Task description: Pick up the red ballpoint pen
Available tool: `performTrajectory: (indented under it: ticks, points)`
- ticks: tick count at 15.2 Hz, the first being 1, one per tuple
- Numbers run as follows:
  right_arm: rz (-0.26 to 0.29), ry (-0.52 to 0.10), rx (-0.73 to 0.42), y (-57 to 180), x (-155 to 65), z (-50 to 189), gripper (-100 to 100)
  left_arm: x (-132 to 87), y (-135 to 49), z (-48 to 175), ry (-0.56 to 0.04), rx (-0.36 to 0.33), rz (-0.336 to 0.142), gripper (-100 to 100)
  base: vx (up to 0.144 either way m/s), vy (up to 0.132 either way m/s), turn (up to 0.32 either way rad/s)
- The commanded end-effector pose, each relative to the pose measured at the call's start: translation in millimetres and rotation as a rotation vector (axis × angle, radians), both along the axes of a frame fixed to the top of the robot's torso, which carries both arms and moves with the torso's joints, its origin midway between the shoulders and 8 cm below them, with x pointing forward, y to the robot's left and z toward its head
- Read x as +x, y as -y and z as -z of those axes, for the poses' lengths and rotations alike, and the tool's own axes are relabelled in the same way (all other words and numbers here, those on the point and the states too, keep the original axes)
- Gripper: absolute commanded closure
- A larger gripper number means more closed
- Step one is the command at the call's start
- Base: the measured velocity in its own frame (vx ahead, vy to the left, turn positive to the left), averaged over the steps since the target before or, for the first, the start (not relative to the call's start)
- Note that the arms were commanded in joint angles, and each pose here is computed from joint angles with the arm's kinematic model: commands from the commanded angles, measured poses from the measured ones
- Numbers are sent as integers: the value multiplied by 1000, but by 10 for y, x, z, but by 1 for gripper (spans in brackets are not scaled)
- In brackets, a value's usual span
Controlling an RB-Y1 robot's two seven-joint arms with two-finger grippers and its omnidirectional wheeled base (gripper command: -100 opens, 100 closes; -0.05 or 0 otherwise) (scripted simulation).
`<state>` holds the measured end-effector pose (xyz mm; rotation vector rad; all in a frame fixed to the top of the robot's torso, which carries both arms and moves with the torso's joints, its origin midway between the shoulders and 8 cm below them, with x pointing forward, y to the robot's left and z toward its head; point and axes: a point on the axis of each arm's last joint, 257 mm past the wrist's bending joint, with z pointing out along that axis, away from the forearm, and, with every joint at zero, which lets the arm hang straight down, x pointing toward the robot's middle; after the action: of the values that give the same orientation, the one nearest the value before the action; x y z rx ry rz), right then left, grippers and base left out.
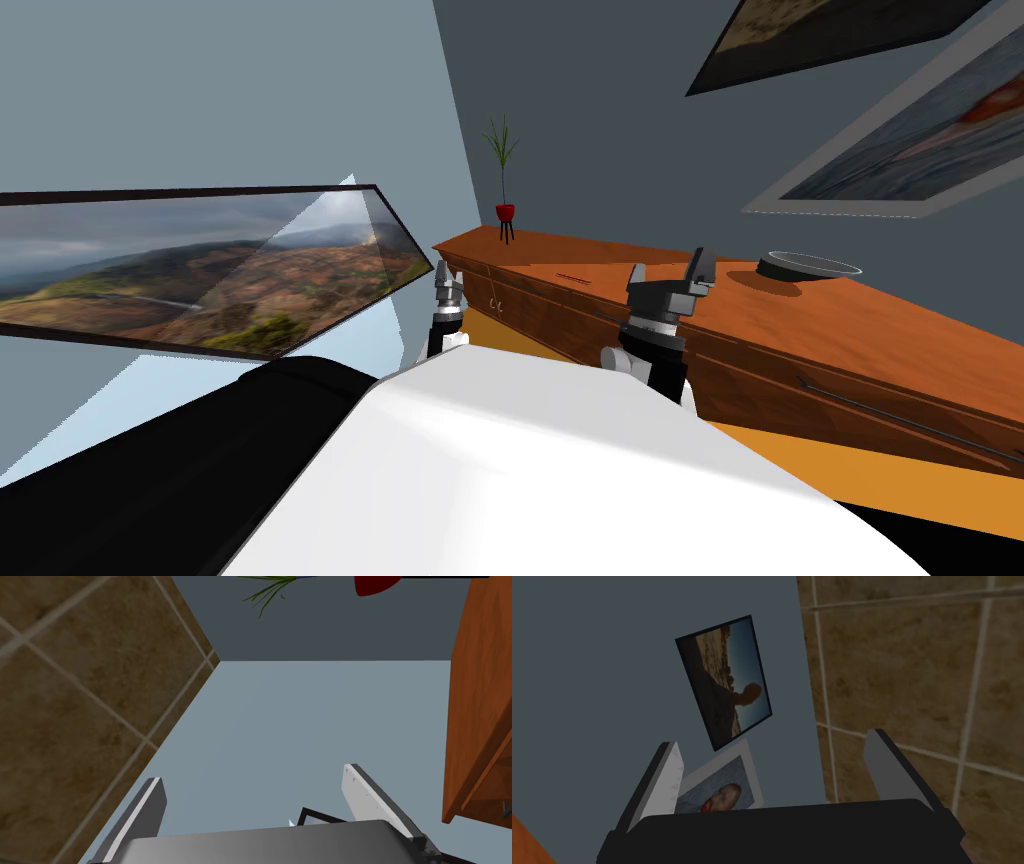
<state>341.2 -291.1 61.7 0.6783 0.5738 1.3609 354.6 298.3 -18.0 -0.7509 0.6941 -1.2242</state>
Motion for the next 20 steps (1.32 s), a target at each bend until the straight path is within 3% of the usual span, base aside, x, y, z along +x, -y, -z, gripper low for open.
performTrajectory:
  ticks: [1, 20]
  points:
    - [-13, -12, -42, -44, 26, 32, -100, 0, 0, 0, 0, 0, 0, 0, 4, 5, 13]
    - [-93, -158, -471, -230, 276, 647, -100, 0, 0, 0, 0, 0, 0, 0, 17, 26, 24]
